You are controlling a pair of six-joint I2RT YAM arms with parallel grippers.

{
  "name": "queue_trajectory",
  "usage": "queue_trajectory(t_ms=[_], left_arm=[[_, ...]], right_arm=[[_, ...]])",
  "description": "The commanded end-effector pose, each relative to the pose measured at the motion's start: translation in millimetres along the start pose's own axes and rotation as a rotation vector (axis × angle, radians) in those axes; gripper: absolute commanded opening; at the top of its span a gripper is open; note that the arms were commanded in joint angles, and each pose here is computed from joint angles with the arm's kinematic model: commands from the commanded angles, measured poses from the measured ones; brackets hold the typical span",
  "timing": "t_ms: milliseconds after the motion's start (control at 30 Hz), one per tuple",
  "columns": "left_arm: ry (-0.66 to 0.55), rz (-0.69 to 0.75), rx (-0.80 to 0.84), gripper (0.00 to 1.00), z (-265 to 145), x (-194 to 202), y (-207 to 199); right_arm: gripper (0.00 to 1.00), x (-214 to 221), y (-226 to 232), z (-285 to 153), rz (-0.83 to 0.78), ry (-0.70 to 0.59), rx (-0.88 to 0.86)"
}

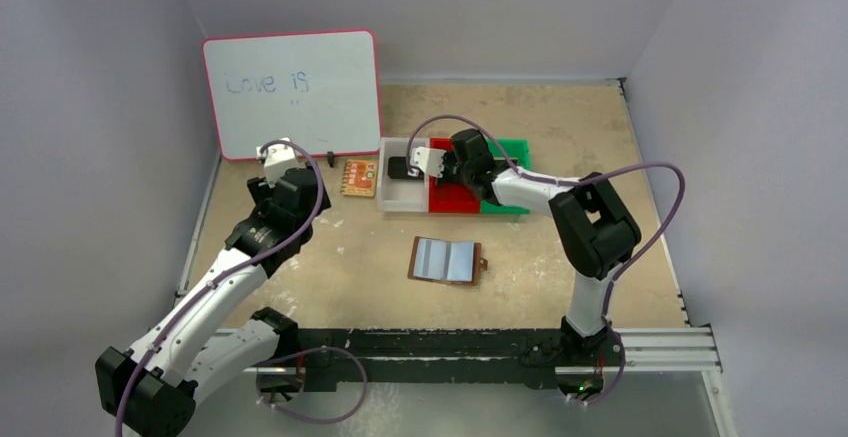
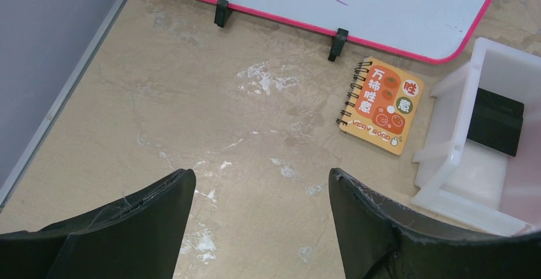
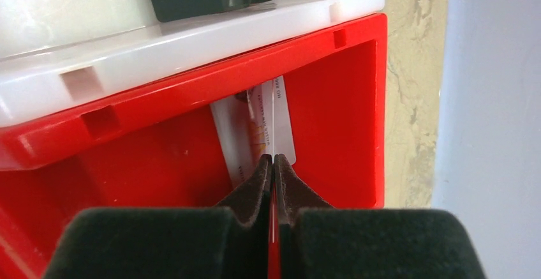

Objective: Take the credit cards out of the card holder

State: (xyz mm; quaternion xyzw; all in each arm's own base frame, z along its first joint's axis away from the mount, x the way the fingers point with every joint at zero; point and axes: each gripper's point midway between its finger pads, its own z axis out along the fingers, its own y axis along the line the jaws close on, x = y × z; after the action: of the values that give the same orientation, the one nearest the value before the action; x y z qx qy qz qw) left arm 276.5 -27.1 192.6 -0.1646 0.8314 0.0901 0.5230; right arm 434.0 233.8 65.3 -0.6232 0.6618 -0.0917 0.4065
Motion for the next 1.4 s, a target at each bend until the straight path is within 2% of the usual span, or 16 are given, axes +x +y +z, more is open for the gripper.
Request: queue_trajectory(t_ms=[0,300,333,400,600,867,933,1367], left_arm=[[-0.047,-0.015,0.001,0.77,-4.2,-21.5,-0.3],[-0.038,-0.003,0.009,0.77,-3.1,-19.6,-2.1],[-0.036,-0.003,0.009,0.77,-2.8,-19.2,-2.6],[-0.034,0.001,0.01,0.77,-2.6,-19.0,-2.9],[-0.016,0.017,0.026,0.77,-0.8,-14.7,-7.5],[0.009,0.036,0.039,0.76,1.0,-10.9,-11.9],[0.016,0.04,0.043,0.76,1.3,-9.8,-13.2],[0.041,0.06,0.05,0.75,3.6,-4.7,-16.5]], right_arm=[[0.03,-10.4,-31.0,3.5,-0.03,-0.017,0.101],[0.05,1.7,-21.3,14.0,-0.067,0.007,0.107],[0.06,1.7,-20.8,14.1,-0.066,0.008,0.104],[0.14,1.0,-19.4,12.8,-0.065,0.001,0.099],[0.23,-3.2,-14.0,8.5,-0.066,-0.026,0.069],[0.27,-3.0,-10.1,2.3,-0.037,-0.024,0.049],[0.42,-2.2,-7.2,2.2,-0.036,-0.02,0.036],[0.42,-11.1,-16.7,-2.0,0.017,-0.045,0.061]])
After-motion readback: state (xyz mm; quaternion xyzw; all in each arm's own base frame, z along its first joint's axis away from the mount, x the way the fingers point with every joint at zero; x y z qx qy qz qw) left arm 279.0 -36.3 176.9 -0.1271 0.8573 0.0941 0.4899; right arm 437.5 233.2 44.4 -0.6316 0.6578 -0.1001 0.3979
